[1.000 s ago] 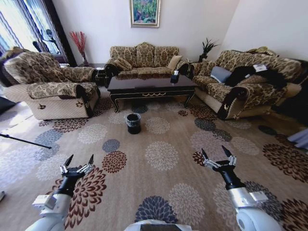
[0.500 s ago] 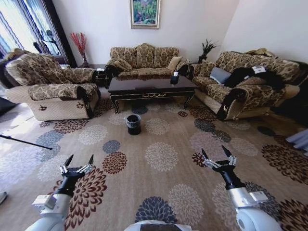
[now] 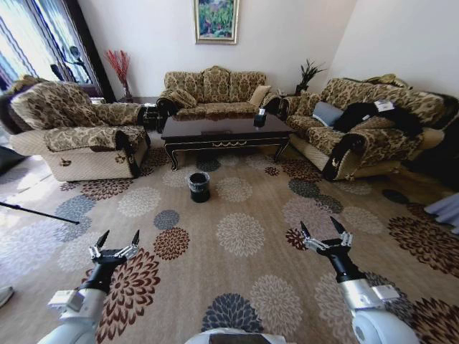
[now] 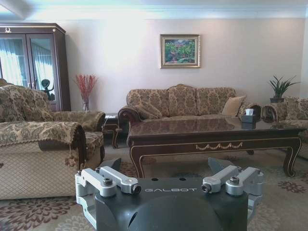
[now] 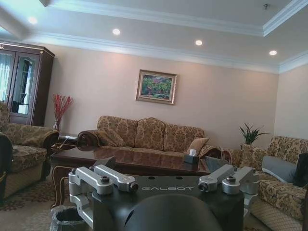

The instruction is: Move to the front of the table and pick up the trash from the floor, then place it into the trash bin.

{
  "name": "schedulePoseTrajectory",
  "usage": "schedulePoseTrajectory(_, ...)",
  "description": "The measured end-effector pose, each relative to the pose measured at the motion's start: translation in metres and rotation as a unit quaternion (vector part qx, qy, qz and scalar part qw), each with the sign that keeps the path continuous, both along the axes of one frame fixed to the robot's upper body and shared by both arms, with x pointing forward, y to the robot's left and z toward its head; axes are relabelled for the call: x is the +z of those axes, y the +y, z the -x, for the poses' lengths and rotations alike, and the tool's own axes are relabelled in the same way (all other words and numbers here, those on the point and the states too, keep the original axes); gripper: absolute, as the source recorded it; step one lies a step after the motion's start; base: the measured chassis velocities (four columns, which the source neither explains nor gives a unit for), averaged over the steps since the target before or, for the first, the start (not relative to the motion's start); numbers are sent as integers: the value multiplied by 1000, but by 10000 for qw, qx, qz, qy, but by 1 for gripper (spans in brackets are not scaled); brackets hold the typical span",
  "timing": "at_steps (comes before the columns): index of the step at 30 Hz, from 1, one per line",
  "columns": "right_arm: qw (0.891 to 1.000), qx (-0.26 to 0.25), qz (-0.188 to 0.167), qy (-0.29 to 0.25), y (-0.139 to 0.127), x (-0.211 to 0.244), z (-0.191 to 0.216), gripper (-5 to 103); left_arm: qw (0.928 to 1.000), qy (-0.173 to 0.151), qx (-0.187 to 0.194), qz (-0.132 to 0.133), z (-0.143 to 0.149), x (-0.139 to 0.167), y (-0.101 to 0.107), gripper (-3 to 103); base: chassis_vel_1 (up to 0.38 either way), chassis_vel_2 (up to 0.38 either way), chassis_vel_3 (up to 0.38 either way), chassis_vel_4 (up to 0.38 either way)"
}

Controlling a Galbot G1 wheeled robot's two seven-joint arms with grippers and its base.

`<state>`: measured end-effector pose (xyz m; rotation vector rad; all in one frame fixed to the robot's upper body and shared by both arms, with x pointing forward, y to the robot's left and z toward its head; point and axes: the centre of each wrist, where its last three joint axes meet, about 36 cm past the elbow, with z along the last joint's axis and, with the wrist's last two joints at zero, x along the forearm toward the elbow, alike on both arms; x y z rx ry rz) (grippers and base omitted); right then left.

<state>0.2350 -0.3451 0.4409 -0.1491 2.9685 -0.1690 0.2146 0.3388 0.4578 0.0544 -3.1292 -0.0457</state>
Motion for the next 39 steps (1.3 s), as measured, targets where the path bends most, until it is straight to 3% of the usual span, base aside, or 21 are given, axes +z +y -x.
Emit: schedulePoseTrajectory(39, 10000, 0, 0, 0, 0, 0, 0, 100, 10000, 0, 0, 0, 0, 0, 0, 100, 0, 0, 0, 0)
